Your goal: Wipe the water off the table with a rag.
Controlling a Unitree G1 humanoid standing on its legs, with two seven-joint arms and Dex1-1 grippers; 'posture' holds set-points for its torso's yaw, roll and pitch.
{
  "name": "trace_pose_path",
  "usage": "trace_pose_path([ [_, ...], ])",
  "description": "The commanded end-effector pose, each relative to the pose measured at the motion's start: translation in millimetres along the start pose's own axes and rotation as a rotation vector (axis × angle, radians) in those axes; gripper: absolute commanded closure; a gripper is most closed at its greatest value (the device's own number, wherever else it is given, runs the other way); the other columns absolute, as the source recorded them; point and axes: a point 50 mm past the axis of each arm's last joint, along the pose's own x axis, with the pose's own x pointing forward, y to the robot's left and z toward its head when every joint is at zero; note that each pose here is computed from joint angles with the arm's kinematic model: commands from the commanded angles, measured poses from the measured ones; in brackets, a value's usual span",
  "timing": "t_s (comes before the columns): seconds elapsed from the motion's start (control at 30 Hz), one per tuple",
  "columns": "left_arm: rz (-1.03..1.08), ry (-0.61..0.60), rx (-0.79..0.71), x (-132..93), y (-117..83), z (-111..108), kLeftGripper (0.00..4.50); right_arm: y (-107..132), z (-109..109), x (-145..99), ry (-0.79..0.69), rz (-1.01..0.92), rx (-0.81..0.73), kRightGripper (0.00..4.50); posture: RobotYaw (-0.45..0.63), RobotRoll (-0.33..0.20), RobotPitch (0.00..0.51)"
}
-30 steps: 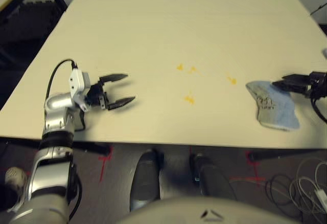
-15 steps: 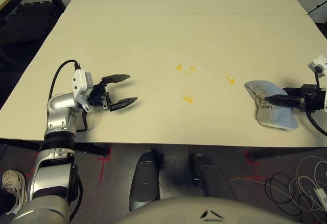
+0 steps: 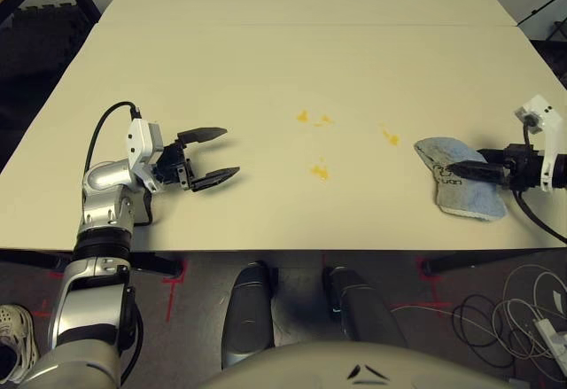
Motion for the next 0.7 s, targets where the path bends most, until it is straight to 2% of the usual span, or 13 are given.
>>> trace_pose_path([
  [0.03,-0.018,0.006,-0.005,3.4,-3.9,-2.4,0.00,0.7,-11.8,4.7,0.027,0.018,0.055,2.79,0.16,0.000,0.200],
  [0.13,-0.018,0.004,-0.006,4.5,-4.0,-3.1,0.00,-1.6,-3.8,-1.6,-0.030,0.008,0.062,3.88,0.15,0.000,0.199],
  [0.17,-0.018,0.003,-0.007,4.9,-4.0,-3.4,0.00,-3.0,1.0,-4.4,-0.067,0.001,0.068,4.15,0.15,0.000,0.199],
  [0.2,-0.018,0.003,-0.007,5.2,-4.0,-3.6,0.00,-4.2,5.3,-6.8,-0.100,-0.006,0.073,4.22,0.15,0.000,0.198],
  [0.43,-0.018,0.001,-0.009,6.8,-3.0,-4.3,0.00,-12.0,46.1,-15.0,-0.348,-0.072,0.092,4.25,0.15,0.000,0.196],
  [0.57,-0.018,0.004,-0.009,6.7,-2.6,-4.8,0.00,-11.8,58.2,2.3,-0.373,-0.097,0.096,4.25,0.14,0.000,0.196],
  [0.7,-0.019,0.007,-0.009,5.6,-3.2,-4.9,0.00,-10.4,59.9,29.3,-0.342,-0.127,0.118,4.25,0.15,0.000,0.200],
])
